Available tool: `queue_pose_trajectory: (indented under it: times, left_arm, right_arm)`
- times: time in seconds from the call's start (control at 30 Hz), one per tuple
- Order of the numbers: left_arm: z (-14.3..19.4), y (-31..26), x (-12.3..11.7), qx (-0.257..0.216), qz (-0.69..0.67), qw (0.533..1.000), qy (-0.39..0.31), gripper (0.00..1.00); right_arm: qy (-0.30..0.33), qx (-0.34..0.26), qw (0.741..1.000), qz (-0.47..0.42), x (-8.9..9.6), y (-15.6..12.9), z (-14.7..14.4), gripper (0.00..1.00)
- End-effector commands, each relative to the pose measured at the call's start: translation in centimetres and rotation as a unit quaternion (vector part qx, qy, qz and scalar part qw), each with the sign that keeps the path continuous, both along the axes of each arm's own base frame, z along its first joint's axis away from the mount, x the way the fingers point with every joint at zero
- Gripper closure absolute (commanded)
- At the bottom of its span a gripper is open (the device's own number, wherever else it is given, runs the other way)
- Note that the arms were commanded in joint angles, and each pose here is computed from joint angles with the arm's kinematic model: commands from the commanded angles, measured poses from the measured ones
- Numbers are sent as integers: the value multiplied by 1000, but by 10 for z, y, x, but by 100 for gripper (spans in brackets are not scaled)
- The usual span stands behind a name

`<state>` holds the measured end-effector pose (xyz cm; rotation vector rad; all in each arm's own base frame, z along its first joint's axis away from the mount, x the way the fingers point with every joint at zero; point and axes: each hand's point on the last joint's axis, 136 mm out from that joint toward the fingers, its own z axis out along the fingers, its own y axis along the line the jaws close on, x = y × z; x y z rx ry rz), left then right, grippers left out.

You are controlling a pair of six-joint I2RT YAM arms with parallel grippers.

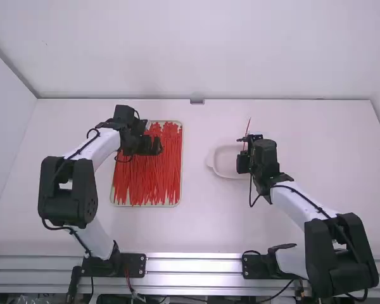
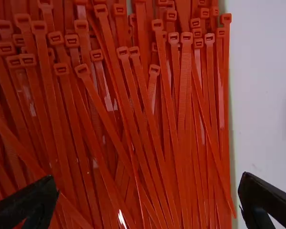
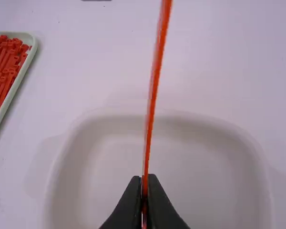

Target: Fasten the cable tie

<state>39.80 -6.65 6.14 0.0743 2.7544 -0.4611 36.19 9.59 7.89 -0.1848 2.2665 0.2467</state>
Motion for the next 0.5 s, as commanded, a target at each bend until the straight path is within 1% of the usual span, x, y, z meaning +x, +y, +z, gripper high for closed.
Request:
queue_pose_trajectory:
  times: [0.0,0.13,0.17,0.2,0.3,0.33,0.37,0.43,0.47]
  left_arm:
    - [3,-3,-4,-1,-6,1000,-1,1]
    - [3,-4,-4,-1,-6,1000,-2,1]
    - [3,-4,-4,-1,-7,1000,-2,1]
    - [3,-4,-4,-1,-7,1000,-2,1]
    - [3,-4,-4,-1,-7,1000,-2,1]
    - [3,-4,-3,-1,-7,1000,-3,1]
    - [3,-4,-3,-1,-7,1000,-5,1]
    - [4,-4,-2,-1,-7,1000,-6,1]
    - [4,-4,-2,-1,-7,1000,-6,1]
  right_arm:
    - [-2,-7,1000,3,-2,-1,-1,96]
    - [-2,-9,1000,3,-2,-2,-1,95]
    - [-2,-9,1000,3,-2,-2,-1,92]
    - [-2,-9,1000,3,-2,-2,-1,91]
    - [-3,-9,1000,3,-2,-2,-1,73]
    - [-3,-9,1000,3,-2,-2,-1,70]
    - [-4,-8,1000,3,-1,-2,0,58]
    - [-7,-8,1000,2,-1,-2,0,50]
    - [-9,-7,1000,2,0,-2,1,43]
